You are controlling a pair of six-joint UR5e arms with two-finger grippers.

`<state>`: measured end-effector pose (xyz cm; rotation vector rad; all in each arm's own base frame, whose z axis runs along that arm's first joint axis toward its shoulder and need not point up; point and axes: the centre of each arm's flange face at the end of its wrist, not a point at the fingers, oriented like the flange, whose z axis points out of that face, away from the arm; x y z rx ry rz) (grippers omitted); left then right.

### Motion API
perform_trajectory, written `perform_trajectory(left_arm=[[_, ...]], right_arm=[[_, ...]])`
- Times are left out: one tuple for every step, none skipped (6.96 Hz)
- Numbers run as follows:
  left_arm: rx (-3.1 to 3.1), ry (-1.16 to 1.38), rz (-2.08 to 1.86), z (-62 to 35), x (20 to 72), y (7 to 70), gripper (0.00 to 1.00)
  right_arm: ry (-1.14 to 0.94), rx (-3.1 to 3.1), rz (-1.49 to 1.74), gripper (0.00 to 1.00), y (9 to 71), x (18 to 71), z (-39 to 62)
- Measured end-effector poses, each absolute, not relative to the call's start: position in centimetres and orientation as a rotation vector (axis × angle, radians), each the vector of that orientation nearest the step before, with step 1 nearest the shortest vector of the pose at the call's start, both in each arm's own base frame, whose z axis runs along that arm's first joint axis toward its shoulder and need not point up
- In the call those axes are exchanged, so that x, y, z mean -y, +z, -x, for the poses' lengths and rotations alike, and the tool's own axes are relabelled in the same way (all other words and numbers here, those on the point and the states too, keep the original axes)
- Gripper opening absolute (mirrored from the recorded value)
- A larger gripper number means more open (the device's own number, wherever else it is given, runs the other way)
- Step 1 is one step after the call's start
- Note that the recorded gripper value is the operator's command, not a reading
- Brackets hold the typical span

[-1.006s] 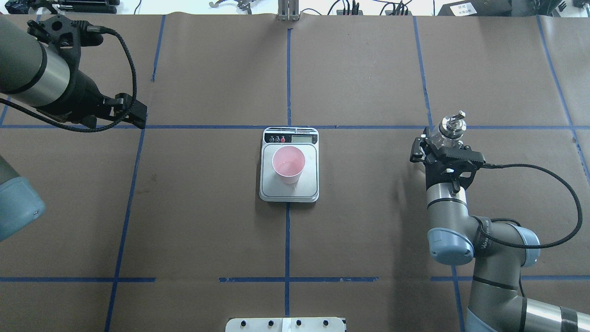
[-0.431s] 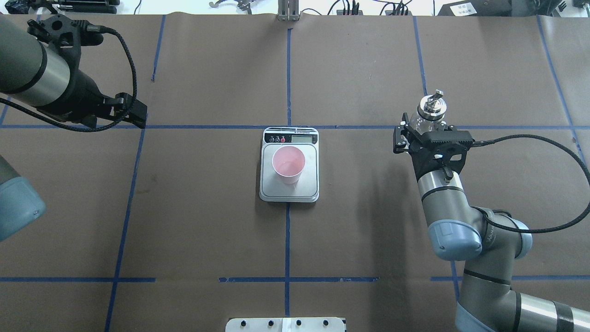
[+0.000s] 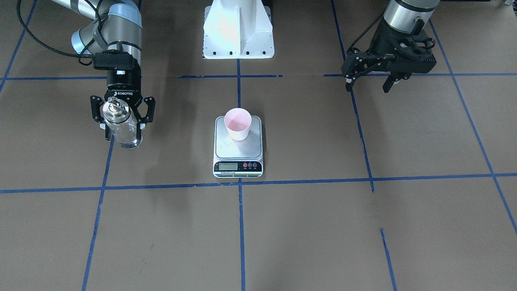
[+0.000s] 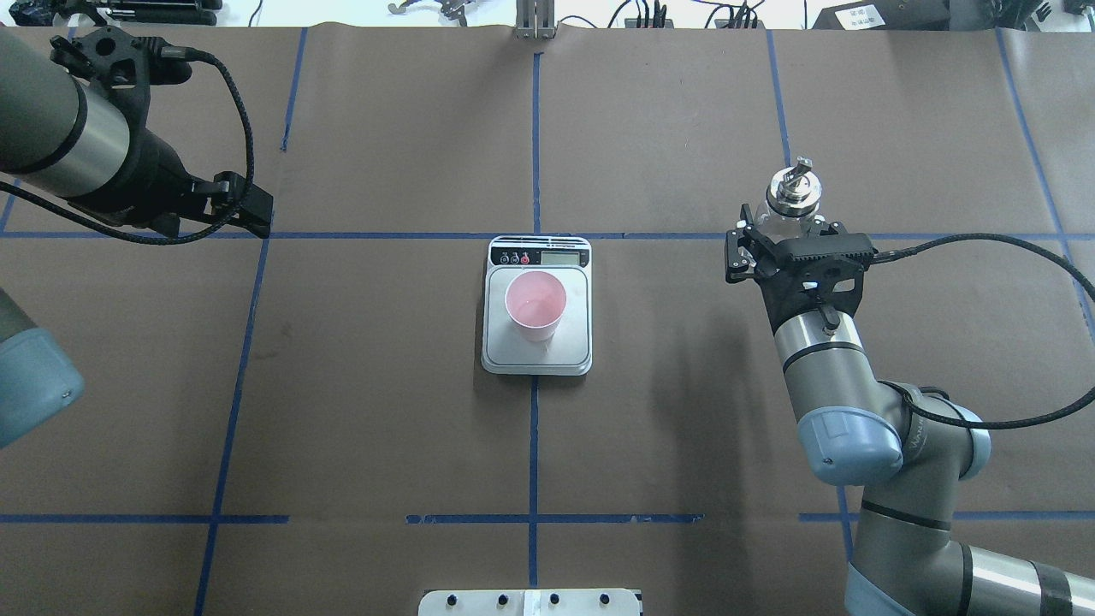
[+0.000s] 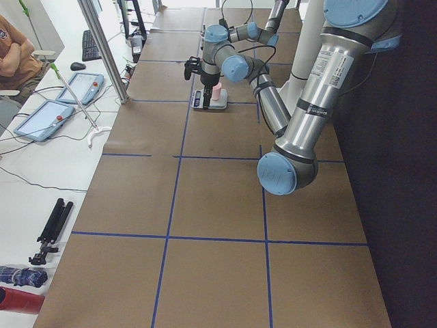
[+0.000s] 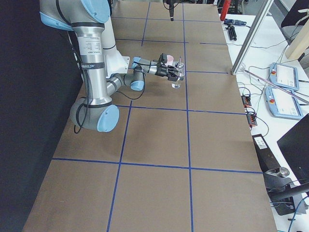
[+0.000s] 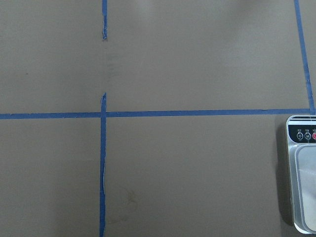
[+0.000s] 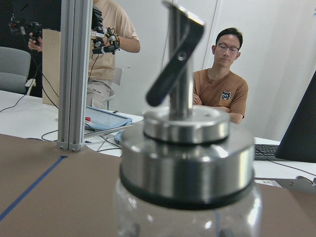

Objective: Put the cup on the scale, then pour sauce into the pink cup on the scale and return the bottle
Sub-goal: 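Lift the bottle with the right gripper toward the scale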

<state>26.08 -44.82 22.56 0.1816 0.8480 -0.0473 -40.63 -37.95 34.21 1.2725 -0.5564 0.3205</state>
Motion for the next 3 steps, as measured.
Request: perform_trajectory(left_arm=[[-0.847,-0.047,-0.182,-26.1,44.8,22.6,1.0],[-0.847,-0.047,-0.183,-26.0,44.8,22.6,1.0],[-0.848,-0.047,-0.184,-26.0,44.8,22.5,1.0]], right_arm=[[0.277,0.563,-1.283,0.0,33.5,37.8,40.5],[0.219,0.54,-1.3,0.0,32.9,37.8,40.4],[0.153,0.467,-1.333,0.0,32.4,38.0,40.1]])
